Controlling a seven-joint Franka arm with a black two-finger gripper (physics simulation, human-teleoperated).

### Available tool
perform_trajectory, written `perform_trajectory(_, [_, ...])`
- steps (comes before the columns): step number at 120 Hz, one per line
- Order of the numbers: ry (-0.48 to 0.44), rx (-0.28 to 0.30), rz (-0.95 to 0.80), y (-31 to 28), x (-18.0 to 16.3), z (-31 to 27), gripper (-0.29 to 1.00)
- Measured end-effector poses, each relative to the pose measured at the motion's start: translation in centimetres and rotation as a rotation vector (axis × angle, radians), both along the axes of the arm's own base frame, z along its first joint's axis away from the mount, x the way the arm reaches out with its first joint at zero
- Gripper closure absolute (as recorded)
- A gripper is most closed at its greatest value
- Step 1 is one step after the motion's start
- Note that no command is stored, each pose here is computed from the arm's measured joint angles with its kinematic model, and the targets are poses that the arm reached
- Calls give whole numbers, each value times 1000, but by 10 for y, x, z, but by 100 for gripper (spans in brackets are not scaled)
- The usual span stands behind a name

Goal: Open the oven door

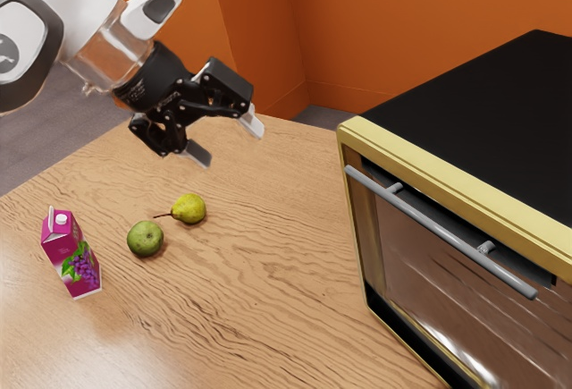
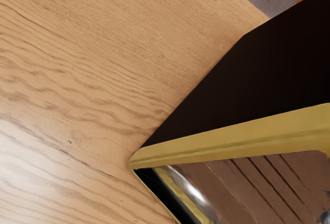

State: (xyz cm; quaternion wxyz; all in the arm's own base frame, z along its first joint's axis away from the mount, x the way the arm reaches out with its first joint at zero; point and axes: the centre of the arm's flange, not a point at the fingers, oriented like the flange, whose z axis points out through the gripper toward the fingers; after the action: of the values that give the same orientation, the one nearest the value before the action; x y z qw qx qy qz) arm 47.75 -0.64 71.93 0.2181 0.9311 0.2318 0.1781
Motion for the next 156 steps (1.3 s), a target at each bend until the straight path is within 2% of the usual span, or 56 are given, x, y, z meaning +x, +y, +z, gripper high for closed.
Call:
perform_trajectory(22, [-42,-71,81,-8,5,7,0])
perform_trajectory(60, [-37,-136,149,-23,4,6,0])
perform_trajectory(82, [6,-149,157,-40,1,-21,0])
perform_trajectory(107, [40,-161,229,-50,18,-41,0])
perform_trajectory(142, [41,-191,286,-66,30,-50,0])
perform_trajectory(156, [46,-194,314,-64,11,-66,0])
